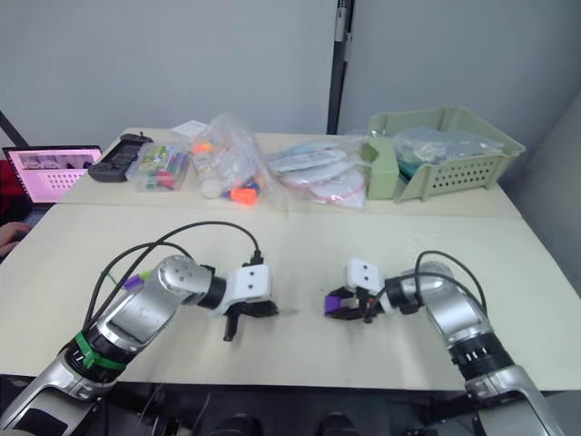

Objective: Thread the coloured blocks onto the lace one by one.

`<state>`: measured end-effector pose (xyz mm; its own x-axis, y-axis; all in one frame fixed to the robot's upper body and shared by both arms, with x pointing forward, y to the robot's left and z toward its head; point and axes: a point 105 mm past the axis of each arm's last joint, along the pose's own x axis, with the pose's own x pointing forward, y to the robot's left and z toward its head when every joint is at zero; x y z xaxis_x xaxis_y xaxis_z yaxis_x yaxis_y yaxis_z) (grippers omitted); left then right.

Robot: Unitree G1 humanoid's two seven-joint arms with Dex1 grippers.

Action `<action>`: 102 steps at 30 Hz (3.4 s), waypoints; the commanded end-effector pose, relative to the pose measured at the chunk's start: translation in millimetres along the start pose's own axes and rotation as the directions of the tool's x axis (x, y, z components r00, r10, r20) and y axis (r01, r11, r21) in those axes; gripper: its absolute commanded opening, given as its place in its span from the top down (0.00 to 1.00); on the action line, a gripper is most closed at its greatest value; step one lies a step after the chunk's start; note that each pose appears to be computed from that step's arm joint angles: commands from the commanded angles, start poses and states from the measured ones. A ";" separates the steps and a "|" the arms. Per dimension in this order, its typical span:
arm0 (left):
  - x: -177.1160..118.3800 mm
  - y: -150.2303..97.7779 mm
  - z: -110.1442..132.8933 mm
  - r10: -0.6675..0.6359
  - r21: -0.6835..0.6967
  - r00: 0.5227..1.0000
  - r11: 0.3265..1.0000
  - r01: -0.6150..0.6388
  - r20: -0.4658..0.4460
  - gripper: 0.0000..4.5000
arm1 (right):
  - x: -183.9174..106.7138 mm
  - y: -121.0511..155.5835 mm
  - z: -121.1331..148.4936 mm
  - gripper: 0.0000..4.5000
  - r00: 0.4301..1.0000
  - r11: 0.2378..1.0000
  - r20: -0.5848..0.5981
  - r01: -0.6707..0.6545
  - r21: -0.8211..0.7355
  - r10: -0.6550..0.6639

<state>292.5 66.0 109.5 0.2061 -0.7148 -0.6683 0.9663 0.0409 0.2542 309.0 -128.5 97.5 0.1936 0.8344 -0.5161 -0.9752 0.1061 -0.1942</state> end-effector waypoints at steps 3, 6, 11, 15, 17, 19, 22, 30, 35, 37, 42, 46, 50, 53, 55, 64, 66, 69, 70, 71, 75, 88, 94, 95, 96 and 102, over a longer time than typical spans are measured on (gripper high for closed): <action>-1.8 5.0 15.5 0.041 0.046 0.999 0.998 -0.040 -0.021 1.00 | 11.1 10.6 17.3 0.74 0.999 1.000 0.026 0.026 -0.003 -0.026; 0.1 6.1 17.4 0.056 0.043 0.998 0.998 -0.055 -0.038 1.00 | 17.8 16.2 15.1 0.74 0.999 0.999 0.019 0.035 0.023 -0.035; 2.2 4.7 20.0 0.059 0.063 0.996 0.996 -0.055 -0.060 1.00 | 28.7 27.5 15.1 0.74 0.999 0.998 0.032 0.017 0.054 -0.018; 2.8 4.6 20.6 0.051 0.067 0.997 0.997 -0.047 -0.062 1.00 | 29.5 25.5 10.4 0.74 1.000 0.998 0.001 0.024 0.052 -0.024; 5.2 4.4 22.9 0.047 0.075 0.997 0.996 -0.043 -0.057 1.00 | 29.5 25.6 9.1 0.74 1.000 0.999 -0.017 0.013 0.046 -0.012; 7.6 4.5 25.3 0.044 0.081 0.998 0.996 -0.040 -0.050 1.00 | 29.7 25.9 8.6 0.74 1.000 0.999 -0.028 0.006 0.044 -0.005; 10.4 4.9 28.5 0.044 0.087 0.998 0.995 -0.040 -0.041 1.00 | 30.3 27.5 9.2 0.74 1.000 0.999 -0.031 -0.006 0.044 0.007; 15.9 4.5 36.2 0.033 0.103 0.999 0.994 -0.031 -0.013 1.00 | 32.3 29.2 12.0 0.74 0.999 0.999 -0.029 -0.014 0.045 0.016; 22.3 -0.7 43.7 -0.007 0.120 1.000 0.993 0.005 0.014 1.00 | 33.9 26.9 14.5 0.74 1.000 0.999 -0.026 -0.006 0.048 0.007; 23.0 -0.3 44.5 -0.008 0.122 1.000 0.993 0.006 0.015 1.00 | 34.0 26.3 13.6 0.74 0.999 0.999 -0.032 0.000 0.046 0.002; 18.3 -0.6 42.6 -0.016 0.124 1.000 0.992 0.016 -0.002 1.00 | 32.9 25.9 11.1 0.74 0.999 0.999 -0.039 0.008 0.052 -0.006; 13.7 -0.4 43.4 -0.009 0.131 1.000 0.991 0.009 -0.003 1.00 | 32.2 25.9 9.3 0.74 0.999 0.999 -0.045 0.012 0.053 -0.009; 11.7 0.1 46.2 -0.003 0.141 1.000 0.990 0.003 0.005 1.00 | 32.5 27.2 8.2 0.74 0.999 0.999 -0.050 0.007 0.054 -0.005; 9.7 1.6 49.2 0.008 0.146 1.000 0.989 -0.011 0.016 1.00 | 33.7 29.3 6.9 0.74 0.998 0.999 -0.055 -0.002 0.053 0.005; 9.0 2.4 49.9 0.015 0.148 1.000 0.989 -0.017 0.018 1.00 | 34.3 30.2 6.7 0.74 0.998 0.999 -0.056 -0.005 0.054 0.008; 10.0 2.3 55.5 0.010 0.154 0.999 0.988 -0.017 0.042 1.00 | 35.2 32.6 5.7 0.74 0.998 0.998 -0.060 -0.012 0.059 0.016; 10.9 1.1 57.7 0.003 0.155 0.999 0.988 -0.011 0.052 1.00 | 35.1 32.9 5.1 0.74 0.998 0.998 -0.063 -0.011 0.060 0.015; 11.2 0.5 55.3 -0.007 0.144 0.999 0.990 0.000 0.043 1.00 | 34.7 33.5 4.6 0.74 0.998 0.998 -0.064 -0.012 0.065 0.016; 10.7 1.0 51.4 -0.005 0.137 1.000 0.991 0.001 0.029 1.00 | 34.4 33.9 4.2 0.74 0.998 0.998 -0.065 -0.012 0.065 0.016; 9.3 1.9 46.0 -0.002 0.133 1.000 0.991 0.001 0.007 1.00 | 33.7 34.3 3.8 0.74 0.998 0.998 -0.067 -0.012 0.066 0.017; 2.8 5.1 30.3 0.020 0.132 0.998 0.991 -0.012 -0.064 1.00 | 27.4 34.5 0.1 0.74 0.997 0.997 -0.076 -0.009 0.071 0.014; 0.1 2.1 35.0 0.027 0.131 0.997 0.991 -0.017 -0.076 1.00 | 20.1 39.2 -5.2 0.74 0.993 0.996 -0.099 -0.052 0.067 0.059; 2.8 -0.9 37.4 0.013 0.126 0.997 0.992 -0.004 -0.072 1.00 | 24.8 35.8 -3.4 0.74 0.994 0.997 -0.103 -0.041 0.071 0.048; 3.0 -1.5 37.3 0.010 0.125 0.997 0.992 -0.001 -0.074 1.00 | 25.2 35.1 -3.4 0.74 0.993 0.997 -0.105 -0.037 0.071 0.045; 2.9 -1.9 36.9 0.008 0.123 0.997 0.992 0.002 -0.077 1.00 | 25.4 34.7 -3.6 0.74 0.993 0.997 -0.107 -0.036 0.072 0.043; 3.7 -2.9 37.2 0.005 0.120 0.996 0.993 0.005 -0.089 1.00 | 25.9 33.5 -4.1 0.74 0.992 0.997 -0.118 -0.028 0.072 0.036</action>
<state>286.7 42.5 123.8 0.2147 -0.6437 -0.7345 0.9537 -0.0239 0.2998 287.5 -103.7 92.3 0.2033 0.7982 -0.5671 -0.9765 0.1230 -0.1769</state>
